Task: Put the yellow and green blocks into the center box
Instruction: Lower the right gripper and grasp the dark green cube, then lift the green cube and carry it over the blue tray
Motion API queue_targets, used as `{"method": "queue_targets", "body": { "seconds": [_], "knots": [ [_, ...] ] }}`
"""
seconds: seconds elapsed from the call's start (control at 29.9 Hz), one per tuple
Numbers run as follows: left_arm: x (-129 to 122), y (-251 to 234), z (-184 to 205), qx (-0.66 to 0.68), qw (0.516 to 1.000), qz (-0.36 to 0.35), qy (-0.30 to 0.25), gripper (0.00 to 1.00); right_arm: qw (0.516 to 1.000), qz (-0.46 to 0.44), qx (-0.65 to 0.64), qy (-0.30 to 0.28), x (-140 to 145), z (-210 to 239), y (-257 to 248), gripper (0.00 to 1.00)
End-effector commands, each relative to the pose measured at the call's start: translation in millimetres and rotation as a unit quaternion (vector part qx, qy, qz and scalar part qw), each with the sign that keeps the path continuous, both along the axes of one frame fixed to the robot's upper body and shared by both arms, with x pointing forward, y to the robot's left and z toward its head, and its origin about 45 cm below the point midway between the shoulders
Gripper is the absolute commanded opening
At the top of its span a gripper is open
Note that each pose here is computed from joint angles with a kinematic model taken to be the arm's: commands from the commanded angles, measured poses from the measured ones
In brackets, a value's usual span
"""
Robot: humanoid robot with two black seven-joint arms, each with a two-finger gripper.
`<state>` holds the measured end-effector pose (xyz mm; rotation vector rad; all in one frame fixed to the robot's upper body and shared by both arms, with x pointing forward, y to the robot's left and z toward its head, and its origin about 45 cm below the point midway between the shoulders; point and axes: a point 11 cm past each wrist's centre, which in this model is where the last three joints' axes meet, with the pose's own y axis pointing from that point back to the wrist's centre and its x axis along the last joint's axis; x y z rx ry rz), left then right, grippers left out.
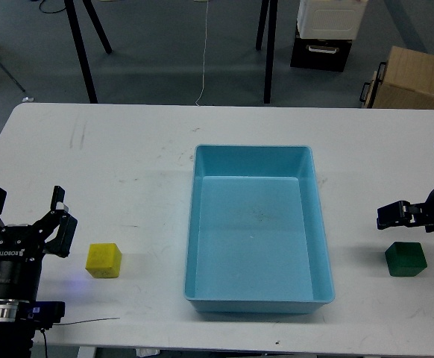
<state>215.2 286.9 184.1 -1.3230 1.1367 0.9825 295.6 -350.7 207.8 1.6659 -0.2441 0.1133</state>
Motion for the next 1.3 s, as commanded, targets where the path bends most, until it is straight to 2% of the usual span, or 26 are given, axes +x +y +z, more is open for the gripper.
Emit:
{"method": "queue_targets", "body": {
  "seconds": [0.0,0.37,0.6,0.63,0.67,0.73,0.8,0.87,0.94,1.17,1.27],
  "knots": [
    [0.6,-2.0,-0.3,0.003,1.0,-0.003,0.0,1.0,1.0,-0.002,0.0,0.006,-4.1,-4.6,-1.7,1.0],
    [2.5,-3.5,-0.6,0.011,1.0,-0.006,-0.001,1.0,0.999,-0.009,-0.001,0.035,-20.0,-23.3,-5.6,1.0],
    [1.8,-2.8,-6.2,0.011,1.0,-0.004,0.007,1.0,0.999,-0.014,-0.006,0.033,-17.9,-24.2,-10.2,0.98],
    [1.7,-3.1,-6.7,0.01,1.0,-0.005,0.007,1.0,0.999,-0.014,-0.006,0.034,-18.1,-24.2,-9.8,0.95],
    [1.7,-3.6,-6.8,0.01,1.0,-0.005,0.007,1.0,0.999,-0.013,-0.006,0.034,-18.3,-24.2,-9.4,0.87],
    [1.9,-6.0,-7.1,0.009,1.0,-0.008,0.008,1.0,0.999,-0.014,-0.008,0.033,-18.8,-24.3,-11.0,0.64],
    [2.3,-7.1,-7.0,0.009,1.0,-0.01,0.007,1.0,0.999,-0.012,-0.015,0.03,-20.3,-26.3,-14.6,0.35],
    [2.6,-7.7,-6.7,0.008,1.0,-0.011,0.007,1.0,0.999,-0.022,-0.016,0.023,-22.5,-30.8,-17.3,0.24],
    [2.2,-7.7,-7.1,0.007,1.0,-0.01,0.007,1.0,0.999,-0.025,-0.015,0.017,-22.4,-31.1,-17.3,0.02],
    [1.5,-7.9,-7.4,0.007,1.0,-0.009,0.008,1.0,0.998,-0.03,0.028,-0.046,1.6,11.2,-3.7,0.0],
    [2.0,-9.0,-7.1,0.004,1.0,-0.008,0.007,1.0,0.995,-0.007,0.04,-0.088,20.8,47.3,11.0,0.0]
  ]
}}
